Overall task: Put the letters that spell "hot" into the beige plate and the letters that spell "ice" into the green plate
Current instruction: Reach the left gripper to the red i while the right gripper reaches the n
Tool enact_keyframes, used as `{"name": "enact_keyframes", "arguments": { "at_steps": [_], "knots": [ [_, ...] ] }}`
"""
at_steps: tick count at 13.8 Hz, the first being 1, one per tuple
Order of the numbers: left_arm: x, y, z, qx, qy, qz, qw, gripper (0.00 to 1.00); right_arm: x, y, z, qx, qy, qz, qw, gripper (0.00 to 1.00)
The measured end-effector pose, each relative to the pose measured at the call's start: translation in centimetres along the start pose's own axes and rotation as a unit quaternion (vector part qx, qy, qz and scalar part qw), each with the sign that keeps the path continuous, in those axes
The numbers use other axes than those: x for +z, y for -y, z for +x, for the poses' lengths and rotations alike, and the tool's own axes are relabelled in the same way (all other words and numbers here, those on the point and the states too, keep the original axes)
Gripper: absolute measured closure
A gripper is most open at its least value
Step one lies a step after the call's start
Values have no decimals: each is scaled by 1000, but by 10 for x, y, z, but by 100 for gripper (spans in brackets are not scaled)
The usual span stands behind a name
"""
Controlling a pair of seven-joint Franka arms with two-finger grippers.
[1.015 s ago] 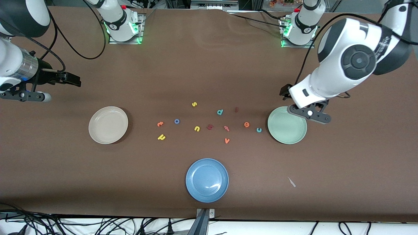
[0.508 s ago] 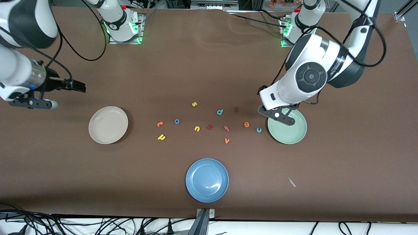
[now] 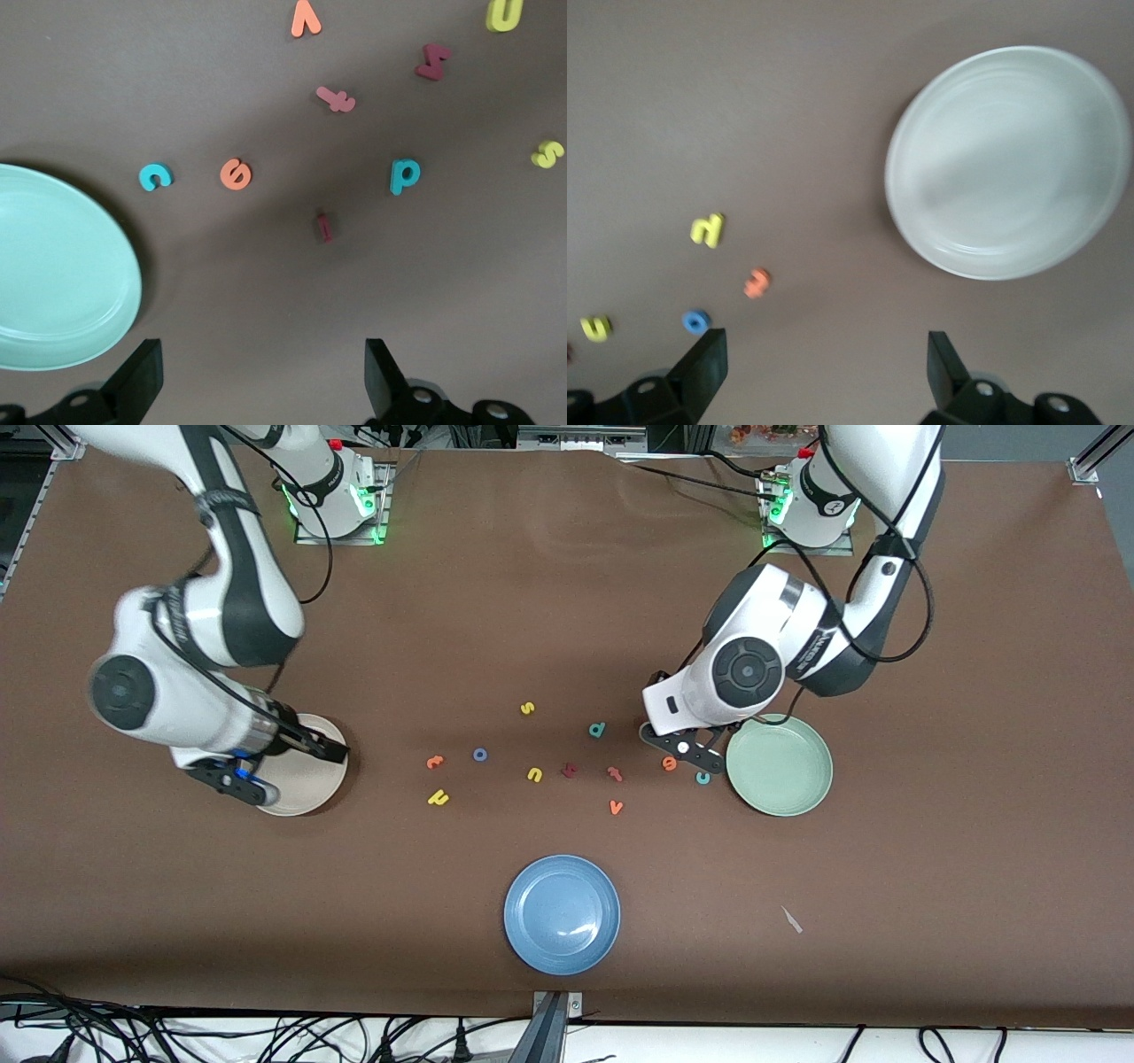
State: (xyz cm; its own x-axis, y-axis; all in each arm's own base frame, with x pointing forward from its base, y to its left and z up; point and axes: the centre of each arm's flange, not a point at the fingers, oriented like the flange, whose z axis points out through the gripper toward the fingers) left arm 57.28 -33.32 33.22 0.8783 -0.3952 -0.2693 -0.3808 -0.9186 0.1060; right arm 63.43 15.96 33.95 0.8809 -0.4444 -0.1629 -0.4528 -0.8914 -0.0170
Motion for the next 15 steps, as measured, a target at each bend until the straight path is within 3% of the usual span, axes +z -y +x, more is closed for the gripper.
{"name": "enact_keyframes", "arguments": {
  "at_steps": [5,10,13,15],
  "knots": [
    [63,-17,10,-65,-11,1,998,0,71,58,-14,59,-45,24,997,0],
    [138,-36,-7,-105,-38,-7,994,4,114,77,-13,100,-71,46,991,0],
    [157,-43,-14,-108,-53,-11,993,37,134,86,-16,106,-72,44,991,0],
    [163,-45,-15,-104,-60,-9,993,41,140,89,-17,107,-71,43,991,0]
  ]
}}
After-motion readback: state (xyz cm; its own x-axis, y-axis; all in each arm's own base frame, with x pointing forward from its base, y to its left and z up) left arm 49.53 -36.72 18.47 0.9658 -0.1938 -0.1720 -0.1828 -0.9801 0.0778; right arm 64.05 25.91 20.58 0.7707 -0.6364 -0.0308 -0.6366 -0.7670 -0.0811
